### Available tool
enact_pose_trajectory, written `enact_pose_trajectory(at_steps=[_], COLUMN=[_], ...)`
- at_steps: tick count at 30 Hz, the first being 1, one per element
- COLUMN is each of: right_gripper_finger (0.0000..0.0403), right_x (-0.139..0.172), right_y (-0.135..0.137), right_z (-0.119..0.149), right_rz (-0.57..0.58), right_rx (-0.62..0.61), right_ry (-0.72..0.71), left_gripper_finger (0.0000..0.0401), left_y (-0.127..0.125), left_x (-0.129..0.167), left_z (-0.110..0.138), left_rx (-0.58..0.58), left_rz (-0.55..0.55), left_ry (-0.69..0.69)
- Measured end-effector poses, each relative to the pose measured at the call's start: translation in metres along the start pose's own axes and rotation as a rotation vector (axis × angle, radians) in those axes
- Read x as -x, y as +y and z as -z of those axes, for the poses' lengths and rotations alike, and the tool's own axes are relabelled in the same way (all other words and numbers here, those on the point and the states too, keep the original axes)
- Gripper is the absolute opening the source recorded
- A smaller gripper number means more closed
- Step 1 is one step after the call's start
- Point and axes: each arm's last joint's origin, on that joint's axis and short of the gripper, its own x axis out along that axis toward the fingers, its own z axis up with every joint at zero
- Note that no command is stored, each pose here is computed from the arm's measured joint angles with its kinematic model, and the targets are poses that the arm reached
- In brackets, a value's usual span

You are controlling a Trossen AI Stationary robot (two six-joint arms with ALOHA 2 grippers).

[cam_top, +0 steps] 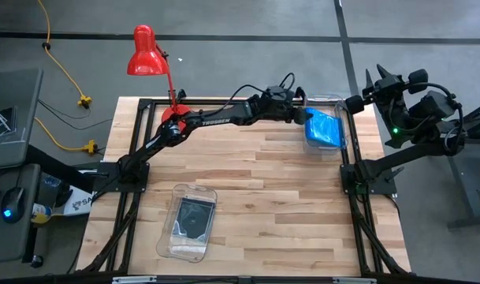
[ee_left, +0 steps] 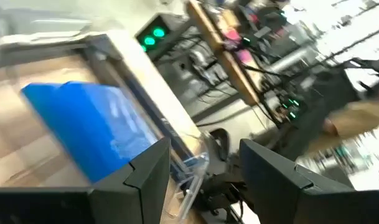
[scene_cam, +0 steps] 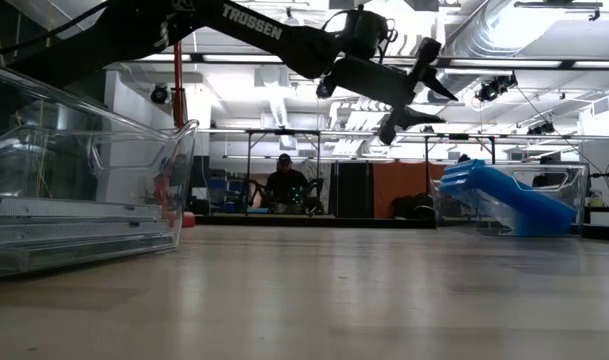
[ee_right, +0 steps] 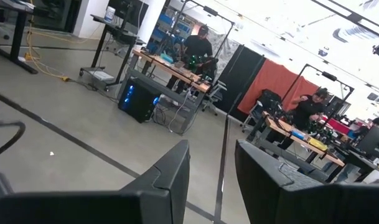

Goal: Pick & place jewel cases by type
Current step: Return to Home Position

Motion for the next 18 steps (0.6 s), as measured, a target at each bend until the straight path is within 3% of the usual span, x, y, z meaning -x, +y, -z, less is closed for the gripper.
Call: enact_pose_trajectory(at_steps=[7,18], right_gripper_finger=[0.011,0.011], right_x=[0.0,0.0], right_y=[-0.001,-0.001], right_z=[0.0,0.0], right_rz=[0.0,0.0], right_rx=[-0.002,-0.029], right_ry=[0.0,0.0], left_gripper_finger=[0.0189,0.0188], left_y=[-0.001,-0.029], left_x=[0.003,0.01], left_z=[-0.014,-0.022], left_rx=[-0.103,-0.2], left_rz=[0.128,0.432], left_ry=[-0.017,-0.049])
